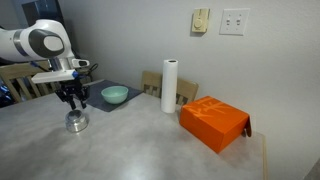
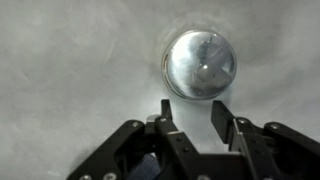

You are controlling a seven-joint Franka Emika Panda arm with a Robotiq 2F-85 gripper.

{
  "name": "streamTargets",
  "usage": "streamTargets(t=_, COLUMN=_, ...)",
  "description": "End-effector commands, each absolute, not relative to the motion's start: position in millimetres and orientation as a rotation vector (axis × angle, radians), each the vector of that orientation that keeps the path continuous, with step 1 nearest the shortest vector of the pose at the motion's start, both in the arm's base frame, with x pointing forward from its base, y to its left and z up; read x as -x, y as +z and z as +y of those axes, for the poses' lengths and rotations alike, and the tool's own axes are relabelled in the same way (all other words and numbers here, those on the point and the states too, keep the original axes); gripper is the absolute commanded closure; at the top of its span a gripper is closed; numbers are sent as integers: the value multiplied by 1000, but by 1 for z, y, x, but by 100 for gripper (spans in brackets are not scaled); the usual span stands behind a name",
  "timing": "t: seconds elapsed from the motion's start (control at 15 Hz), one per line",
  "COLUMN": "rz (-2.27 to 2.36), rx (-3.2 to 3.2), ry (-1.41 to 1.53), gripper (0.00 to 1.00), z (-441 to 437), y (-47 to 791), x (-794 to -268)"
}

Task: Remove the silver lid from the silver container on the table

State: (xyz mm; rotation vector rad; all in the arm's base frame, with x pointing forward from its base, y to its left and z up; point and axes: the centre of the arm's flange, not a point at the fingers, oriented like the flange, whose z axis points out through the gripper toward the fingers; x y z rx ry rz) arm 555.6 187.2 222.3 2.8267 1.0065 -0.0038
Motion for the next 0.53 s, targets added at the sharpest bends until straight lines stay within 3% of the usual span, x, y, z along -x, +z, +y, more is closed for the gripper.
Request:
streamTargets(t=0.0, rz=987, rx=-2817, ry=17, gripper=21, z=179, y=231, x=-542)
streamTargets(t=0.2, rz=994, rx=-2822, ry=16, gripper=2, z=177, y=234, x=-543)
streamTargets(t=0.47, rz=977, rx=-2858, ry=19, gripper=0, z=174, y=231, x=-538)
